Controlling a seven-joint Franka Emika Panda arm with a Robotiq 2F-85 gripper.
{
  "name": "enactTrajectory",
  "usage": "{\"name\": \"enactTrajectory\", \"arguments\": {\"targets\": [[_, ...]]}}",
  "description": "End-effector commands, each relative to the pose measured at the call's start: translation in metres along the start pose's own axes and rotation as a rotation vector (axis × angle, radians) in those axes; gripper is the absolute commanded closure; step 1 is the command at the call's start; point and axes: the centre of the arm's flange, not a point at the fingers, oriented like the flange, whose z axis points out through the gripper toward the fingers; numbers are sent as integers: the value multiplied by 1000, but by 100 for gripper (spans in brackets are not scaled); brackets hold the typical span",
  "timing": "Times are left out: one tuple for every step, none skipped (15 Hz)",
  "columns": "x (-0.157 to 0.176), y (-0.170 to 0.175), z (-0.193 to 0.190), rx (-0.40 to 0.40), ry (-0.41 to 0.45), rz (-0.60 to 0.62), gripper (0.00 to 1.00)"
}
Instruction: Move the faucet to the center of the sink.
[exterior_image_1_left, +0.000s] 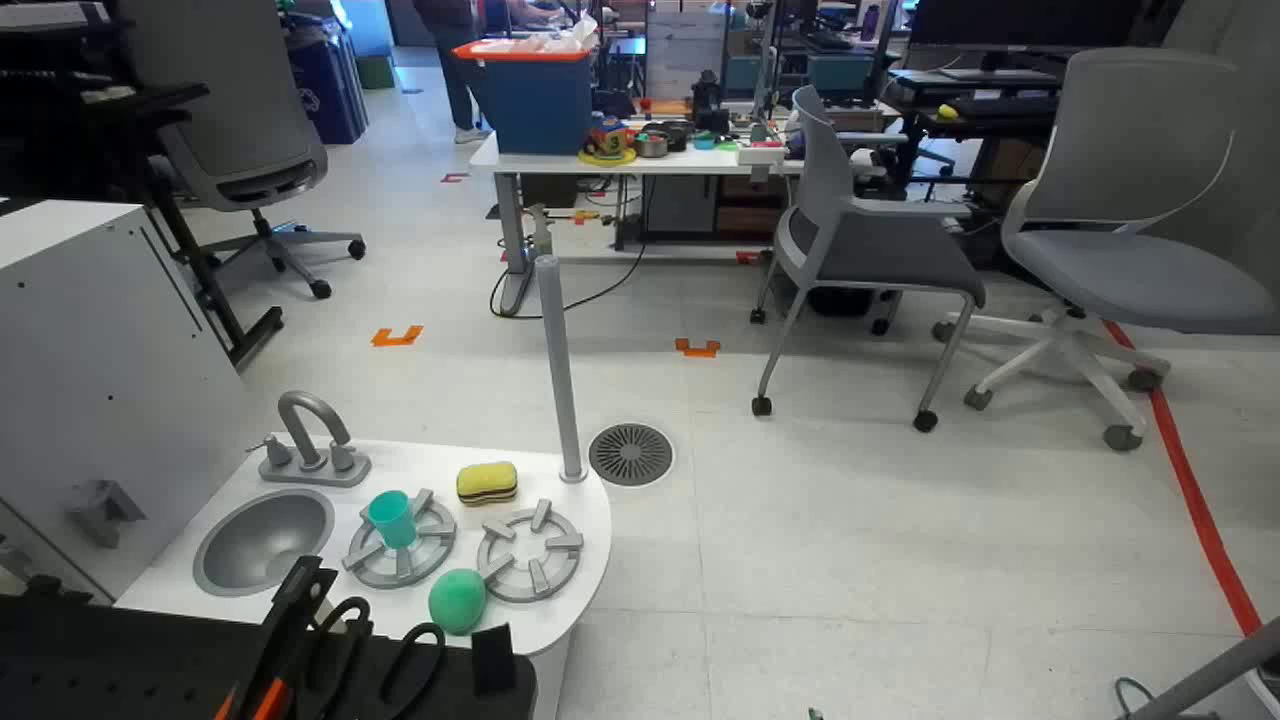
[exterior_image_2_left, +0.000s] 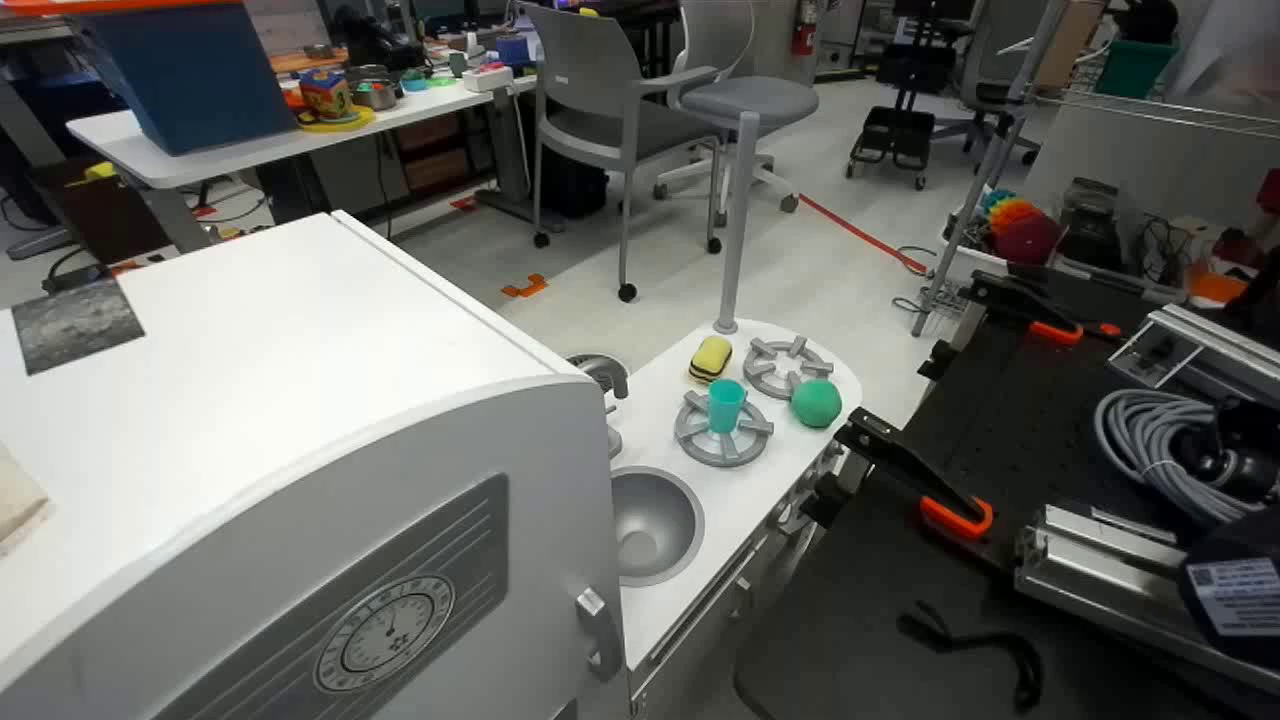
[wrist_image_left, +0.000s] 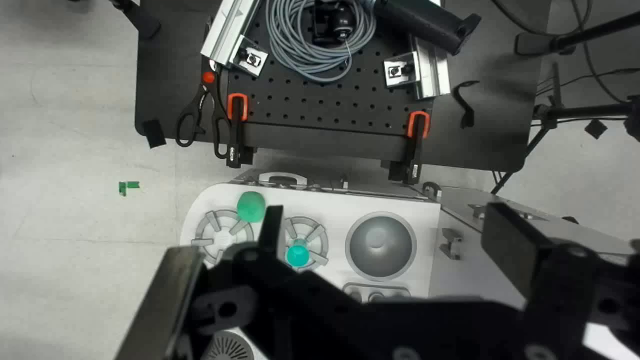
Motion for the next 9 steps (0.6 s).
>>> {"name": "enactTrajectory", "arguments": {"targets": [[0,0,-1,0,2,0,0],[0,0,-1,0,3,0,0],[0,0,-1,0,3,0,0],[0,0,-1,0,3,0,0],[0,0,-1,0,3,0,0],[0,0,-1,0,3,0,0],[0,0,-1,0,3,0,0],[0,0,-1,0,3,0,0],[12,-1,2,6,7,10,0]]}}
